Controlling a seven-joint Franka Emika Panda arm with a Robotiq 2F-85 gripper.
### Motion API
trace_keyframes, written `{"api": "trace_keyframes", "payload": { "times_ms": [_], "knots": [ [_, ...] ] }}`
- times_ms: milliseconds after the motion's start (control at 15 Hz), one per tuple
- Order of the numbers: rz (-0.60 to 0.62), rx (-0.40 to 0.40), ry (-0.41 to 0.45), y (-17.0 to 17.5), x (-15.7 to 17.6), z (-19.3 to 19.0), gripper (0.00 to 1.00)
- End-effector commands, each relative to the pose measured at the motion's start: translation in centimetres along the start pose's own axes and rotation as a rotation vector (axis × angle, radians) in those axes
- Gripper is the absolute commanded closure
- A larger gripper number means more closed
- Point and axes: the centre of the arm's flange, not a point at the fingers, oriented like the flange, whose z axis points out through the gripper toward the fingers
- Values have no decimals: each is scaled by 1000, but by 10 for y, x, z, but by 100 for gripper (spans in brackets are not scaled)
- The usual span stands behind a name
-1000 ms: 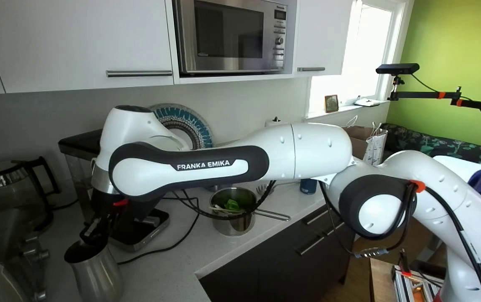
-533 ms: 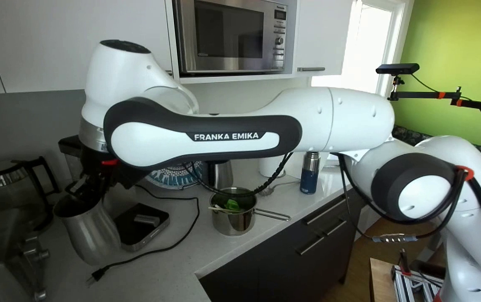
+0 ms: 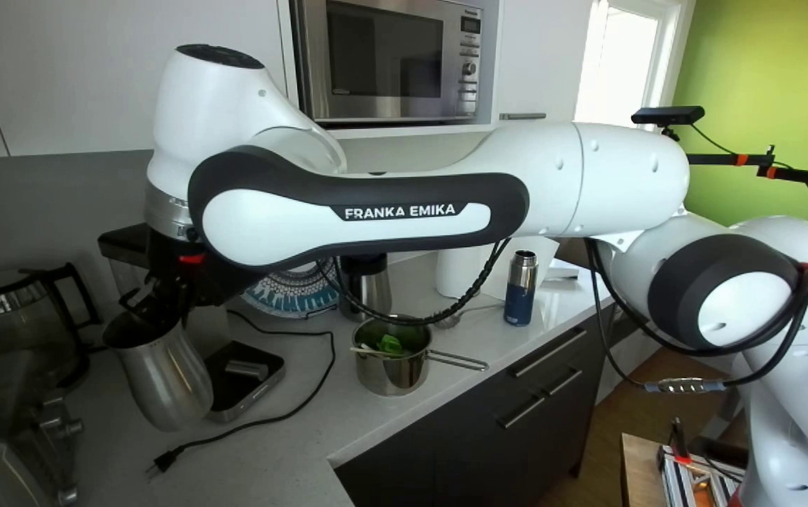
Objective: Pick up the cocktail mixing cup and put it in the pot
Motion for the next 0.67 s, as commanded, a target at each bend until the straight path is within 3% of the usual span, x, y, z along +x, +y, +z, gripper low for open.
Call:
{"api": "trace_keyframes", "payload": {
  "times_ms": [0,133,267,600],
  "knots": [
    [111,15,10,6,-42,-58,97],
    [170,29,38,-1,-55,-89,97],
    [279,-40,17,-1,-71,-117,97],
    [539,-116,12,23,-118,-173,97]
  ]
}}
